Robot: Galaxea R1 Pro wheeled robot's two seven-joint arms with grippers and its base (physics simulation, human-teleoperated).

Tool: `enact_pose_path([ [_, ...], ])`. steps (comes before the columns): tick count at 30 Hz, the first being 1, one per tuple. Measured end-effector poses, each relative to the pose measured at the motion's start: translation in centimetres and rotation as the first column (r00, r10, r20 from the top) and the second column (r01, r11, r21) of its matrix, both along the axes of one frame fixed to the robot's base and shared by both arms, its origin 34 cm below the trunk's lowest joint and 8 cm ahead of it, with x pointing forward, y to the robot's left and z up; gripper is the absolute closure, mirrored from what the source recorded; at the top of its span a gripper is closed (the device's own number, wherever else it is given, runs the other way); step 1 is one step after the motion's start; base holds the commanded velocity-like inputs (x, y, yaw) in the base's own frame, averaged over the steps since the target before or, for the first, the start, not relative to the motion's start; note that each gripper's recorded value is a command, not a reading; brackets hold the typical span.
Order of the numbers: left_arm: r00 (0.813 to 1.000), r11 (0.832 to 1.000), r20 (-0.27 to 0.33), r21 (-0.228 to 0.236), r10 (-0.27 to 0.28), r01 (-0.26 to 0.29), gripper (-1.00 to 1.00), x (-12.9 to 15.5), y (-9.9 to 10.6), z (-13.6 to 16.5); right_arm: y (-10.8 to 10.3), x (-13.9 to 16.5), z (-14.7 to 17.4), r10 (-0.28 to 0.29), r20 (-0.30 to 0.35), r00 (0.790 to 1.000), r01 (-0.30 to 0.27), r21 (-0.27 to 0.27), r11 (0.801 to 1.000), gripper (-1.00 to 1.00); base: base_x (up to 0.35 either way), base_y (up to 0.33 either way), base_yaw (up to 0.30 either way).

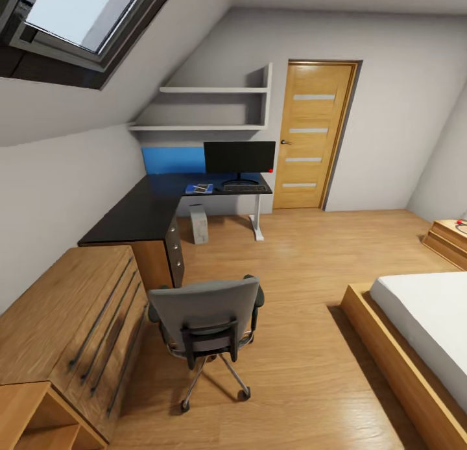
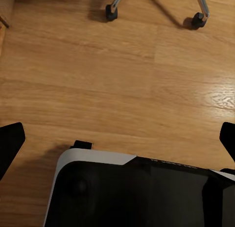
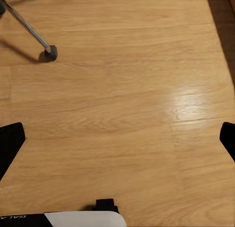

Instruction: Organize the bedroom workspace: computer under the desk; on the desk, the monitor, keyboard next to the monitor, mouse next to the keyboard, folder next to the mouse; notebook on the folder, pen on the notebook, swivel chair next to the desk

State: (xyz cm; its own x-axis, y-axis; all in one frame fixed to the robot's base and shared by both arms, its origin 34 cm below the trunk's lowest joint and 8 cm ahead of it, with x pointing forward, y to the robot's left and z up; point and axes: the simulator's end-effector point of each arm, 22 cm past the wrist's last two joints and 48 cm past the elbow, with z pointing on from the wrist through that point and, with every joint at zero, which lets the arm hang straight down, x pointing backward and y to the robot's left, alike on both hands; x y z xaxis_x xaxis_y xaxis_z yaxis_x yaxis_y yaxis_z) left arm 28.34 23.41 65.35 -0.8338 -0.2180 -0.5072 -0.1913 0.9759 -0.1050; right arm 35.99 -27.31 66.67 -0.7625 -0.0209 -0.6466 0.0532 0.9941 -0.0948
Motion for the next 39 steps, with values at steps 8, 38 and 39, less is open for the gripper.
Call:
enact_pose_path([
  [8,1.0,1.0,0.0,0.0,0.0,0.0,-1.0,0.0,0.0,0.0,0.0,0.0,0.0,0.0,0.0,1.0,0.0,0.0,1.0,-1.0,0.0,0.107,0.0],
  [38,1.0,1.0,0.03,-0.002,0.003,-0.003,-1.0,1.3,-0.2,0.5,0.0,0.0,0.0,0.0,0.0,1.0,0.0,-0.001,1.0,-1.0,0.0,0.006,-0.095],
  [39,1.0,1.0,0.03,-0.002,0.003,-0.003,-1.0,1.3,-0.1,0.5,0.0,0.0,0.0,0.0,0.0,1.0,0.0,-0.001,1.0,-1.0,0.0,0.0,-0.008],
])
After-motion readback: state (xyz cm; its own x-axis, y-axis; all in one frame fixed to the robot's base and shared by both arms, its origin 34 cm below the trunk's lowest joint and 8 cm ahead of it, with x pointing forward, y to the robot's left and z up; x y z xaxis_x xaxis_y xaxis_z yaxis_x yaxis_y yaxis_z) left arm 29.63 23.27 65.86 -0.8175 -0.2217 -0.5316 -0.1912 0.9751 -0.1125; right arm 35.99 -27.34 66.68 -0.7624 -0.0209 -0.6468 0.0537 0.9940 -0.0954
